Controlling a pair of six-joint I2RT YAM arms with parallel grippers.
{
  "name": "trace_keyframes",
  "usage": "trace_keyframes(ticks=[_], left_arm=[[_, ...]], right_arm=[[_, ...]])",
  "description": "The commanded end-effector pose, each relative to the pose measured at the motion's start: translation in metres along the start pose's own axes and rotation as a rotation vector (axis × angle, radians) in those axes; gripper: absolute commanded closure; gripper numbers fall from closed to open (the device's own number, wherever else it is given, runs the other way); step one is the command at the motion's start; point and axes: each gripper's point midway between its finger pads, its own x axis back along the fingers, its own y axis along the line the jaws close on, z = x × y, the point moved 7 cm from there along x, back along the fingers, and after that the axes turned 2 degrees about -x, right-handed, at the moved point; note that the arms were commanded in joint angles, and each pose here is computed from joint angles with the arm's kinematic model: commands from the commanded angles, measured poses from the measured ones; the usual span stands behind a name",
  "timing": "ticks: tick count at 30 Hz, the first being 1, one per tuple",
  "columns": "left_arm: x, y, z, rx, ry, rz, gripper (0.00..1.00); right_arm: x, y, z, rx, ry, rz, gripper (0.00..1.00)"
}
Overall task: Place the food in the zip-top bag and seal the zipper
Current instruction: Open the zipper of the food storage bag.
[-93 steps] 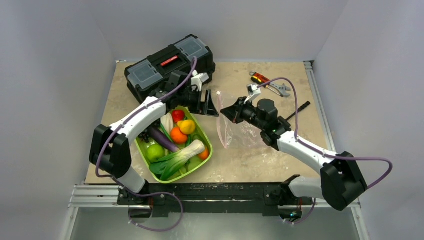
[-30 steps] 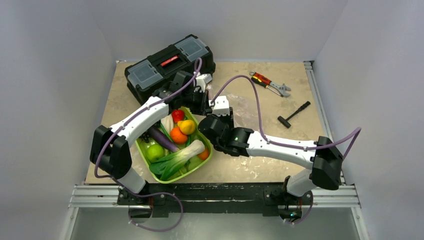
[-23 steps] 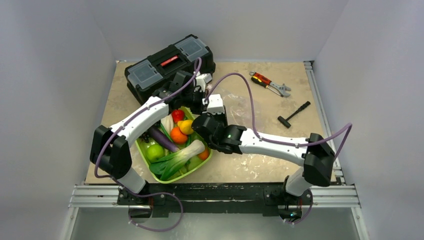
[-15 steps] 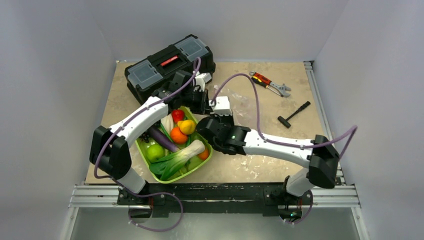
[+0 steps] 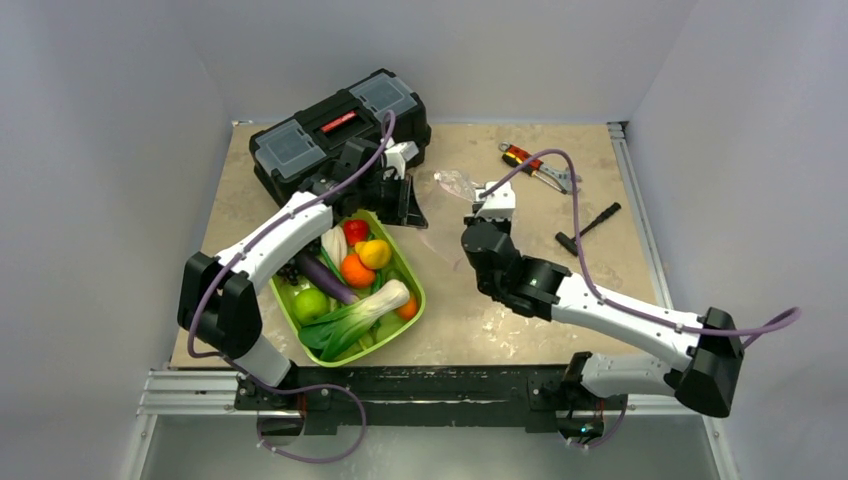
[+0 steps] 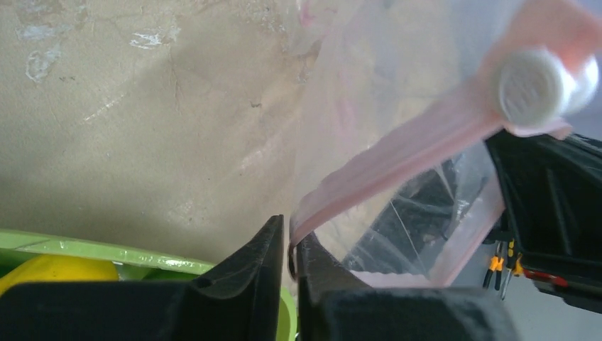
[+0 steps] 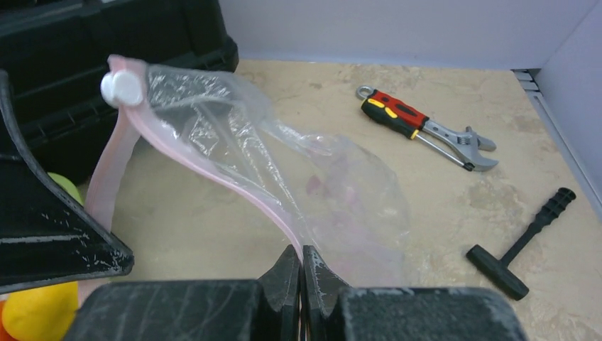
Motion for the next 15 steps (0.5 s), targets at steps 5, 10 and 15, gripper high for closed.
trace_keyframes(ticks=[5, 10, 15], left_arm=[[0.019, -0.015, -0.006, -0.097, -0.08, 0.045, 0.43], [0.048, -0.023, -0.004, -0.203, -0.201, -0.012, 0.0], [0.091, -0.029, 0.01, -0.27, -0.33, -0.112, 0.0]], right_arm=[[-0.009, 0.015, 0.001, 0.046, 0.017, -0.051, 1.0], [-0.014, 0.02, 0.005, 0.081, 0.043, -0.085, 1.0], [-0.019, 0.026, 0.01, 0.133, 0.091, -0.129, 1.0]])
